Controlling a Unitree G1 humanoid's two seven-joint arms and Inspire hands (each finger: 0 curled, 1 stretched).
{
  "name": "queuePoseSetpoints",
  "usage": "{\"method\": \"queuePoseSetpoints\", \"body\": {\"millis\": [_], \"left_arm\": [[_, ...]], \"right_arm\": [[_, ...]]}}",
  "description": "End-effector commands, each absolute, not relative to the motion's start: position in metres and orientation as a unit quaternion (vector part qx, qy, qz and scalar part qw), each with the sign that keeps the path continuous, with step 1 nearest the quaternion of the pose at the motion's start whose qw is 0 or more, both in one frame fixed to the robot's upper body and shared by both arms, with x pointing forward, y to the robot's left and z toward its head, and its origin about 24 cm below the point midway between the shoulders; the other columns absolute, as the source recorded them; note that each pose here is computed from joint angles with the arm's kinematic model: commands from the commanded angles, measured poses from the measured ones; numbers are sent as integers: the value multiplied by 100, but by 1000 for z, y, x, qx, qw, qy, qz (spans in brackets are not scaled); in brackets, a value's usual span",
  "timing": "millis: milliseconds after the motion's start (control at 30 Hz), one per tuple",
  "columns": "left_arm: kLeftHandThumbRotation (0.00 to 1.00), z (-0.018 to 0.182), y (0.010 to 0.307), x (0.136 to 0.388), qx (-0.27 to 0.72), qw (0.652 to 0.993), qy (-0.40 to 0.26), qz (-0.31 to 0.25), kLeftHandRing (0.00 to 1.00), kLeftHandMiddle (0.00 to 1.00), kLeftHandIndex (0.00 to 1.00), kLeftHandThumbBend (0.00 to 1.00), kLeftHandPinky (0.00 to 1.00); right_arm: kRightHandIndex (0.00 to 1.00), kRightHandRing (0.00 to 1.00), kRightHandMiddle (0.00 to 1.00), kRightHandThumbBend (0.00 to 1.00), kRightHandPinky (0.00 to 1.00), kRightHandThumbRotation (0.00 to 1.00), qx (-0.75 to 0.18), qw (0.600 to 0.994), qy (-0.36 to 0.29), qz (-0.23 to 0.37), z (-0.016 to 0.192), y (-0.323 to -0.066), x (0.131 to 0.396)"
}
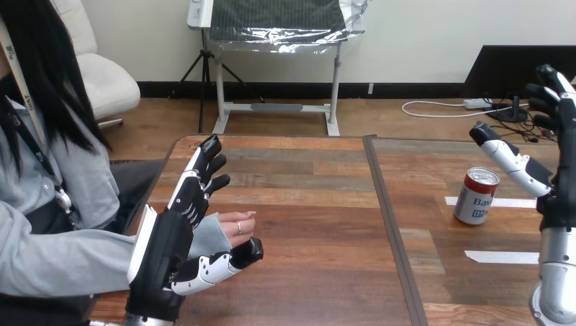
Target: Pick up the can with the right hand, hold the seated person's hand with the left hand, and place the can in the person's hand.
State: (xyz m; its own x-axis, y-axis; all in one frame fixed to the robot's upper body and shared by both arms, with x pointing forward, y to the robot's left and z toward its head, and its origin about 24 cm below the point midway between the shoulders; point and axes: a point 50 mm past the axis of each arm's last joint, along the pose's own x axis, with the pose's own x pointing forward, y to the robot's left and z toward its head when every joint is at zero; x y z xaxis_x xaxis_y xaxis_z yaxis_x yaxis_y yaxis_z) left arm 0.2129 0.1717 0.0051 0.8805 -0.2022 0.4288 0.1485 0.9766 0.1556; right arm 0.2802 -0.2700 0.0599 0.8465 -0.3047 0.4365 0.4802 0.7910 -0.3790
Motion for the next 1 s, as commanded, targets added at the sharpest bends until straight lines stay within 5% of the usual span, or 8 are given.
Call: {"method": "queuePoseSetpoints", "body": {"millis": [0, 967], "left_arm": [[53, 21, 171, 228, 64, 957, -267, -90, 93, 96, 94, 100, 87], [52, 21, 170, 229, 57, 958, -266, -92, 94, 96, 94, 100, 87]], "right_arm": [[88, 84, 85, 100, 81, 61, -235, 921, -221, -220, 84, -273, 297], [93, 89, 91, 100, 85, 58, -217, 936, -151, -233, 67, -284, 308]]}}
